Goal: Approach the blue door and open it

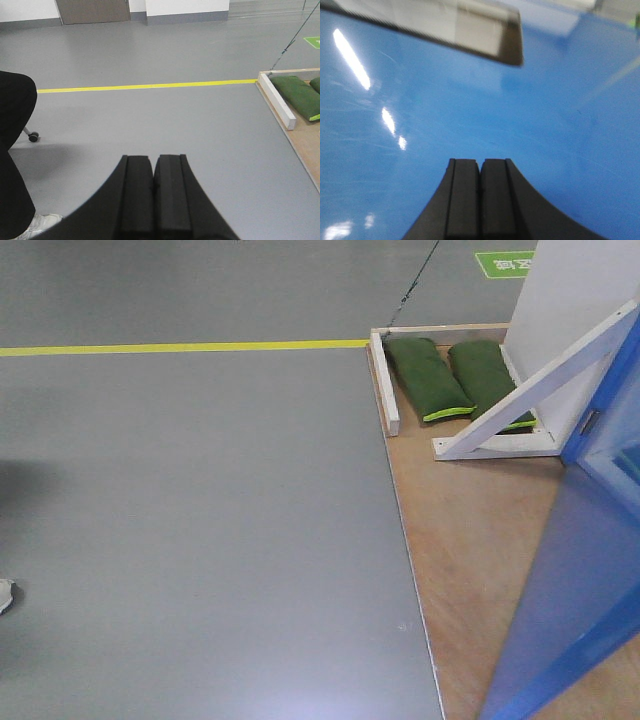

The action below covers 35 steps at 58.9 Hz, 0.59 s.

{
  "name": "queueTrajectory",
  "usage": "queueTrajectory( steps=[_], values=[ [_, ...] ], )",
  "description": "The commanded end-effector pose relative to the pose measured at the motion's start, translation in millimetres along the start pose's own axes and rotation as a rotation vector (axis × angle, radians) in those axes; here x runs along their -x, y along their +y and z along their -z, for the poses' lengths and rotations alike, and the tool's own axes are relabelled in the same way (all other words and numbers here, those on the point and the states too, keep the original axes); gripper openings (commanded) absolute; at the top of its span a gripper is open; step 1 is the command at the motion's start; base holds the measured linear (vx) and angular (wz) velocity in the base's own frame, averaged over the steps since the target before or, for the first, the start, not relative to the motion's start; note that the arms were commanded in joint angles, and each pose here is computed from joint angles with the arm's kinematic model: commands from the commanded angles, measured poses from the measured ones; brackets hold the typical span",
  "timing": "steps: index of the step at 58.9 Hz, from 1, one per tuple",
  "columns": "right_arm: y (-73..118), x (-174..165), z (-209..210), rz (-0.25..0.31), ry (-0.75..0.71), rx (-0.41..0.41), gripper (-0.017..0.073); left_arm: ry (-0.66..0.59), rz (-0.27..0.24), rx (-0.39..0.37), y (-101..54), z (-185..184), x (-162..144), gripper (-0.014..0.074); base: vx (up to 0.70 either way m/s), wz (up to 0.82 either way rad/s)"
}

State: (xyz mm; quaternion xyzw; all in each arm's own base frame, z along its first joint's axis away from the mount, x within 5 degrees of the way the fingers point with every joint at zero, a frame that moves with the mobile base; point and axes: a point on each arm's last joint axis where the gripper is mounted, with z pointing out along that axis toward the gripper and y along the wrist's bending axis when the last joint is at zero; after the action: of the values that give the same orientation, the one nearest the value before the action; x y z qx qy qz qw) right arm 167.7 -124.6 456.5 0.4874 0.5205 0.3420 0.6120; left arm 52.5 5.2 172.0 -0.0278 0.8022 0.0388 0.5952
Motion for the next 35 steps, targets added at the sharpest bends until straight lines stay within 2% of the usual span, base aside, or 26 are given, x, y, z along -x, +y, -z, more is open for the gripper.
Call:
queueTrajectory(
  steps=[1, 6, 11, 12, 13, 15, 24, 35],
  values=[
    [9.2, -14.2, 1.9, 0.015, 0.147, 0.035, 0.0002, -0.089, 0.003, 0.003, 0.2, 0.8, 6.4, 0.0070, 0.00, 0.00],
    [10.7, -16.3, 2.2, 0.000, 0.168, 0.050, 0.0002, -0.089, 0.003, 0.003, 0.2, 0.8, 6.4, 0.0070, 0.00, 0.00],
    [12.0, -14.0, -0.8, -0.050, 0.166, 0.083, 0.0002, -0.089, 0.003, 0.003, 0.2, 0.8, 6.4, 0.0070, 0.00, 0.00],
    [12.0, -13.2, -1.9, -0.065, 0.165, 0.091, 0.0002, -0.089, 0.003, 0.003, 0.2, 0.8, 6.4, 0.0070, 0.00, 0.00],
    [9.9, -8.8, -7.7, -0.115, 0.158, 0.109, 0.0002, -0.089, 0.003, 0.003, 0.2, 0.8, 6.4, 0.0070, 0.00, 0.00],
    [7.7, -6.2, -11.1, -0.135, 0.151, 0.110, 0.0002, -0.089, 0.003, 0.003, 0.2, 0.8, 6.4, 0.0070, 0.00, 0.00],
    [0.0, -7.3, -28.1, -0.160, 0.143, 0.085, 0.0002, -0.089, 0.003, 0.003, 0.2, 0.8, 6.4, 0.0070, 0.00, 0.00],
    [3.2, -43.4, -55.9, -0.190, 0.249, 0.091, 0.0002, -0.089, 0.003, 0.003, 0.2, 0.8, 6.4, 0.0070, 0.00, 0.00]
  ],
)
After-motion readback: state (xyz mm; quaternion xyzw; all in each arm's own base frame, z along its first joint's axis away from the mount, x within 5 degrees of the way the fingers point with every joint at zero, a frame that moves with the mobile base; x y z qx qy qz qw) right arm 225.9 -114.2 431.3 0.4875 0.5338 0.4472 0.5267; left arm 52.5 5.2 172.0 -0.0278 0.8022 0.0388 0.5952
